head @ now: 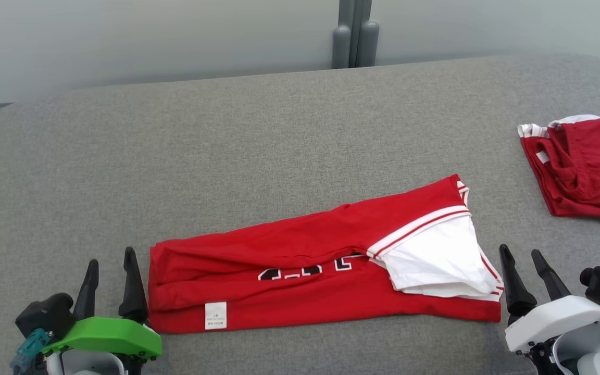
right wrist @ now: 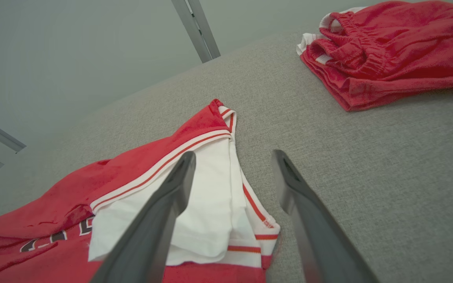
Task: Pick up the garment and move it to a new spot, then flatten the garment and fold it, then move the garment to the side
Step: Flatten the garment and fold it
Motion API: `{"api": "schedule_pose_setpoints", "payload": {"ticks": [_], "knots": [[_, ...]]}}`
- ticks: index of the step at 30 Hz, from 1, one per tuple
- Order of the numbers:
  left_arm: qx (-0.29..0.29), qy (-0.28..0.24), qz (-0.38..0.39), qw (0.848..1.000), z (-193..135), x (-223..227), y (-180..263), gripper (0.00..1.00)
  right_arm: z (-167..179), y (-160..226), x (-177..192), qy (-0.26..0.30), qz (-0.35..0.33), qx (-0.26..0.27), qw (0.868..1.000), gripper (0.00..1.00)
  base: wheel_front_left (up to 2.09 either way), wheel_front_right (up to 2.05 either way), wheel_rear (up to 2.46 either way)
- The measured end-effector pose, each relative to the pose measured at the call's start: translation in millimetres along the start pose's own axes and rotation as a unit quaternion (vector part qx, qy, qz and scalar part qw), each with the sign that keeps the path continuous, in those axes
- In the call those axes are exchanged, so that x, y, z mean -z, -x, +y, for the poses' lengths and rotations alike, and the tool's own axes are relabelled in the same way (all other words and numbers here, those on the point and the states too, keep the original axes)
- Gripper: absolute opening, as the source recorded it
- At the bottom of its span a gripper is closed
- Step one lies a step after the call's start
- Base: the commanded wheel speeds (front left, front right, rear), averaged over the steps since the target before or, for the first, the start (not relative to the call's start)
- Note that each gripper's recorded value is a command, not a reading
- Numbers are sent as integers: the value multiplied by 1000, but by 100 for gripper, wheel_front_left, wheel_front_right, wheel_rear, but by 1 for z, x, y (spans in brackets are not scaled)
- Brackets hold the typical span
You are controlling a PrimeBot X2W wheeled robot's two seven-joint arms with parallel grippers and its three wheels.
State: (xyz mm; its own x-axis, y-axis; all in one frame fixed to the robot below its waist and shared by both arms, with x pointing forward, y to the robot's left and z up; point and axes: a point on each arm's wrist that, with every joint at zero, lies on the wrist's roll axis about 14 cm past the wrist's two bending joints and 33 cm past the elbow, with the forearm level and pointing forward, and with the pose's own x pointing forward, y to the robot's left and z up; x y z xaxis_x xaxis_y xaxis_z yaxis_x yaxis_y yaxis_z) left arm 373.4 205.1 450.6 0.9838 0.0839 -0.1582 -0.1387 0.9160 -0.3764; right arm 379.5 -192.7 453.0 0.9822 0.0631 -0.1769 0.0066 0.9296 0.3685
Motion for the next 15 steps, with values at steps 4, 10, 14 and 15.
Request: {"api": "schedule_pose_setpoints", "payload": {"ticks": [4,10,14,15], "knots": [[11,-6,-24,1000,-9,-14,3,100,4,0,-3,14,4,-7,1000,100,0,0,0],[18,-6,-41,999,-17,-22,9,100,9,-7,-1,54,42,-18,998,100,0,0,0],[16,-9,-49,999,-16,-26,13,100,11,-18,3,80,77,-24,994,100,0,0,0],[14,-10,-51,999,-15,-27,14,100,11,-20,4,86,86,-25,992,100,0,0,0]]}}
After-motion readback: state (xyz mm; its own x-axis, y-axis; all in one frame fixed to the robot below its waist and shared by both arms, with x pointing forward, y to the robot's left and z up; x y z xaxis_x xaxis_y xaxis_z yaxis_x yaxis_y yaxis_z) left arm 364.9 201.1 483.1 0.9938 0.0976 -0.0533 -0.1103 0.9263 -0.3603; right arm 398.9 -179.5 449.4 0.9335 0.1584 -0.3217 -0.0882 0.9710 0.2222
